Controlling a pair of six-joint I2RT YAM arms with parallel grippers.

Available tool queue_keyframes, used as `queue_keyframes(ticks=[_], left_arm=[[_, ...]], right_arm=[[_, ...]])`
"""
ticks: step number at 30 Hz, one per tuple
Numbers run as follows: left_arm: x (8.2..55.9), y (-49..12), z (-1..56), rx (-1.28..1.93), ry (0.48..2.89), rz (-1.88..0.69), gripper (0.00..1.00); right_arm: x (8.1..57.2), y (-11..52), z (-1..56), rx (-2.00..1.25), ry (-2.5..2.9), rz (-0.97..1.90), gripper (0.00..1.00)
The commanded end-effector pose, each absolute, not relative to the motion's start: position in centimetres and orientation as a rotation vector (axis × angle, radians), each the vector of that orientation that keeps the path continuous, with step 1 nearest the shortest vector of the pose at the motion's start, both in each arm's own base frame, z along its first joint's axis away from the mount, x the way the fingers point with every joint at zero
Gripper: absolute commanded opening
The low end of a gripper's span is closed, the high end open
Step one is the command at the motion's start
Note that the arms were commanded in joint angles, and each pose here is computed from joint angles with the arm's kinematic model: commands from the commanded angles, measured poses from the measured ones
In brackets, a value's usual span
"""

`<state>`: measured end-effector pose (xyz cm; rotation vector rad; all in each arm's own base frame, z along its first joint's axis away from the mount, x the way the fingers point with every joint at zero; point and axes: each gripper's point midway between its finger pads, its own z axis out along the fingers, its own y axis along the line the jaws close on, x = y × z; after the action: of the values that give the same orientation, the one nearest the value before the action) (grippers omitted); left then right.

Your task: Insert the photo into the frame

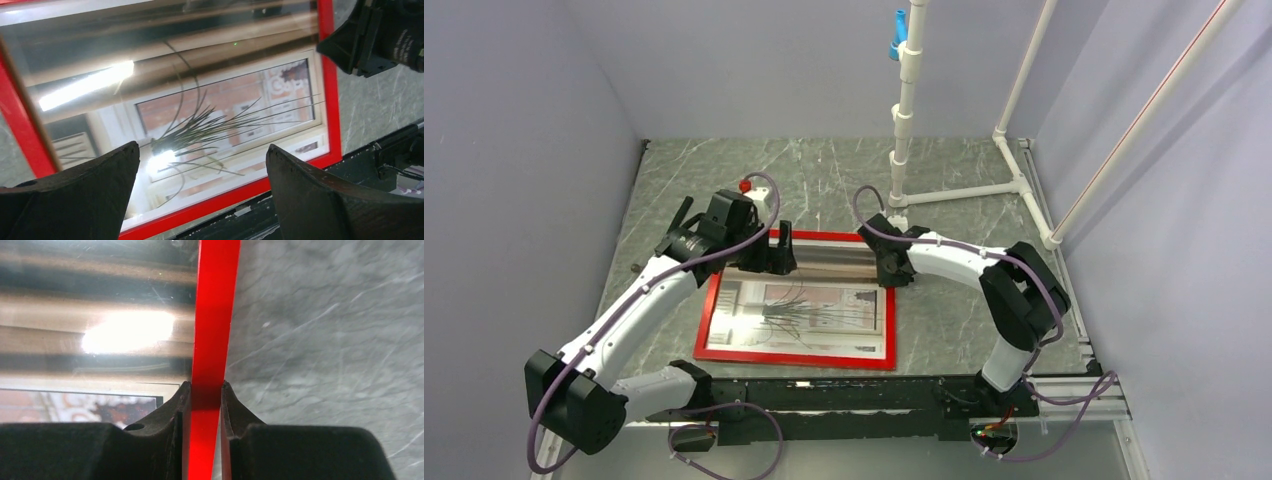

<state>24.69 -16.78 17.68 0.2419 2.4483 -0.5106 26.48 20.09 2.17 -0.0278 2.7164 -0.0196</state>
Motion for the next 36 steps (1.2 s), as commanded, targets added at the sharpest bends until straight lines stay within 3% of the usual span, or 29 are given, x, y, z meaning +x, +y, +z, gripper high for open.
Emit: queue_keyframes(ticks=[1,8,14,19,20,24,26,30,36], left_arm=[[25.6,-15.4,18.7,0.216,2.429,-0.479,0.99],[26.3,-10.0,15.6,-0.032,2.566,-0.396,0.99],[26.3,-5.9,11.8,-0.321,2.680,-0.354,0.99],[25.8,-4.6,8.3,-0.479,2.742,-0.317,0.99],[25.8,-4.4,7.8,-0.504,2.750,-0.306,0.99],[25.8,-4.4,6.3,-0.568,2.769,-0.300,0.99],[25.7,-4.4,5.7,-0.580,2.776,-0.293,0.99],[24.9,-4.6,4.6,-0.596,2.802,-0.305,0.99],[23.3,-6.2,3.3,-0.643,2.813,-0.430,0.94]], right_arm=[[29.7,16.0,3.2,-0.110,2.673,-0.203,0.00],[34.6,16.8,6.0,-0.428,2.521,-0.175,0.00],[35.2,19.5,5.3,-0.624,2.522,-0.045,0.00],[35.3,20.8,4.2,-0.668,2.547,0.025,0.09],[35.3,21.1,4.2,-0.669,2.560,0.044,0.12],[35.5,22.0,5.0,-0.576,2.599,0.100,0.56],[35.3,22.0,5.4,-0.508,2.619,0.146,0.72],[34.2,20.9,5.5,-0.330,2.694,0.233,0.84],[31.3,22.7,4.4,-0.210,2.811,0.511,0.90]])
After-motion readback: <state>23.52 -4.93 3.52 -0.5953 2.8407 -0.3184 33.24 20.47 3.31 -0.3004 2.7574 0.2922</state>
